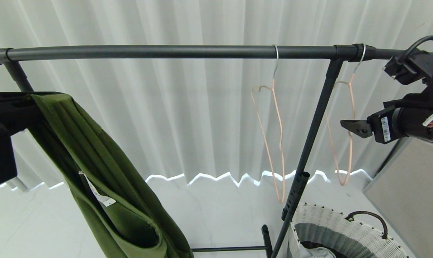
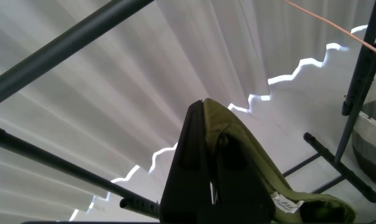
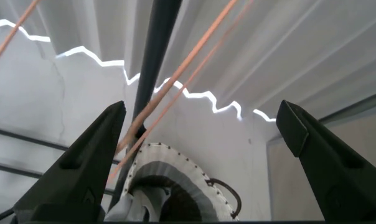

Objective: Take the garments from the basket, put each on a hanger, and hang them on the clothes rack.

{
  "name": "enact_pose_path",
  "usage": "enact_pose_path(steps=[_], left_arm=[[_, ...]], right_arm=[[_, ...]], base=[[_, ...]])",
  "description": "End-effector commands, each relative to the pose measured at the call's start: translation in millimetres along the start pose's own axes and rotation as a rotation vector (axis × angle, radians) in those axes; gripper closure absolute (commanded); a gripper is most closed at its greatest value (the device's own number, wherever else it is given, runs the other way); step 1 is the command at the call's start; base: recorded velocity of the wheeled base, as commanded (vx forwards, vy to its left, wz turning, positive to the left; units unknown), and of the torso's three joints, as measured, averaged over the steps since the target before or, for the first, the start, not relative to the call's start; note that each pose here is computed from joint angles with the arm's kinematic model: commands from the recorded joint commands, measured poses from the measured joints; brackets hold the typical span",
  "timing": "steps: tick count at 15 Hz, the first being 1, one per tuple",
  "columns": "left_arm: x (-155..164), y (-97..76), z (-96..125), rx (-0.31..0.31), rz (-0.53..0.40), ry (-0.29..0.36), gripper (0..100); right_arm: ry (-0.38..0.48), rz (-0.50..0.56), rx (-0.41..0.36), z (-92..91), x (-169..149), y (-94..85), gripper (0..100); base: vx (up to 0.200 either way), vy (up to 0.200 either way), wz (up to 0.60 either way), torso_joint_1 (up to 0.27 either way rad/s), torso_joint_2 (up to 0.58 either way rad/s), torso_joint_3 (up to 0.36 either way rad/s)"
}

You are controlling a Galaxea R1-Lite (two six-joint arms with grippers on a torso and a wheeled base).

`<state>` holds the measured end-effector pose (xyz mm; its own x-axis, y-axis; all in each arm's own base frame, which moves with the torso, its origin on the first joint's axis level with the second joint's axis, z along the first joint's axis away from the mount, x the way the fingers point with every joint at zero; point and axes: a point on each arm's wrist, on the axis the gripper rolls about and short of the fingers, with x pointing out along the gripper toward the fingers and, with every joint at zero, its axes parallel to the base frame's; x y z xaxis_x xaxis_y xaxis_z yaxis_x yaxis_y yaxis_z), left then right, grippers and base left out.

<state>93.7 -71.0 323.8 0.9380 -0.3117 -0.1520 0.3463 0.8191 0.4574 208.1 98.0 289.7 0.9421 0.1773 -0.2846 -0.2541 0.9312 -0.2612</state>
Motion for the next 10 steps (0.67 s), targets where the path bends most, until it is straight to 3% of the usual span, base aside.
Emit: enact_pose_path(steps=[1, 5, 10], left_arm=[[0.1, 0.0, 0.1, 0.001, 0.0, 0.0, 100], [0.3, -0.2, -0.3, 0.0, 0.0, 0.002, 100], [0.0, -0.2, -0.6, 0.0, 0.0, 0.002, 100]], right_arm=[[-0.002, -0.005, 0.002, 0.5, -1.4, -1.6, 0], [0.004, -0.004, 0.068, 0.8, 0.7, -1.0, 0], [0.138, 0.004, 0.209, -11.1, 18.2, 5.7, 0]], base=[[0.0, 0.0, 0.0, 0.0, 0.0, 0.0], [0.0, 0.0, 0.0, 0.0, 0.0, 0.0], [0.0, 0.0, 0.0, 0.0, 0.0, 0.0]])
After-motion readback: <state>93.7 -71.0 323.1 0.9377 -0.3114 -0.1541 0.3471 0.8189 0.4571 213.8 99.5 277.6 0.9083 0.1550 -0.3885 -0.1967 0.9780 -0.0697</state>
